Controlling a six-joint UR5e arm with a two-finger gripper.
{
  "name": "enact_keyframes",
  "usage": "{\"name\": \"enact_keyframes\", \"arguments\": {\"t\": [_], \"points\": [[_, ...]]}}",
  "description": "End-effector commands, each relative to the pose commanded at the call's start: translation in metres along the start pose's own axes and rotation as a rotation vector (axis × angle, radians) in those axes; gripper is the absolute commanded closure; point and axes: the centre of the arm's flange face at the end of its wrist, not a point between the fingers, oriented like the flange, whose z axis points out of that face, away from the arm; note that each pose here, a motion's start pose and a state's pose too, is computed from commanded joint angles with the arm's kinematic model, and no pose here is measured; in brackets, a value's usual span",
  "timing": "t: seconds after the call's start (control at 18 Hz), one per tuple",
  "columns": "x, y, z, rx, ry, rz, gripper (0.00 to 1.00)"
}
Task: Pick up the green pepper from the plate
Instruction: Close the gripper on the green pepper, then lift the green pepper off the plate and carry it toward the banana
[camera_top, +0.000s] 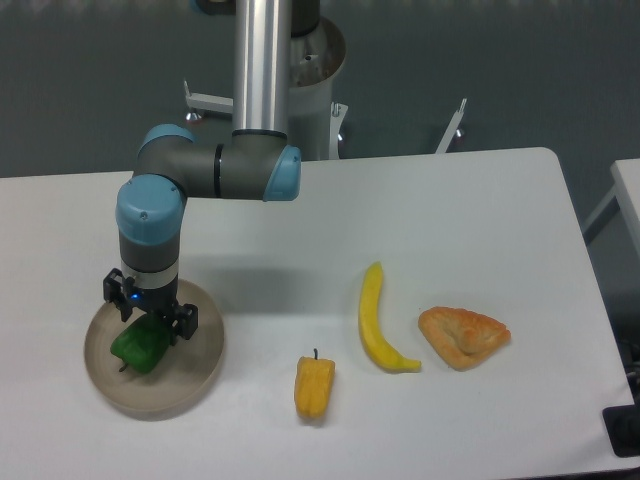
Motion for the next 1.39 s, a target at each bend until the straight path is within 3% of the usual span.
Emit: {"name": "enact_keyframes", "arguments": {"t": [0.17,0.5,0.72,1.22,1.39], "points": [[0.000,0.000,-0.002,0.003,0.000,0.001,0.52],[0.000,-0.004,-0.008,0.016,-0.004,0.008,0.59],[-0.007,-0.016,-0.036,0.061,-0.028,0.023,0.60],[-0.170,0.026,-0.130,0.097,-0.213,0.105,0.60],[-0.212,0.043,-0.144,0.067,-0.270,0.163,0.62]]}}
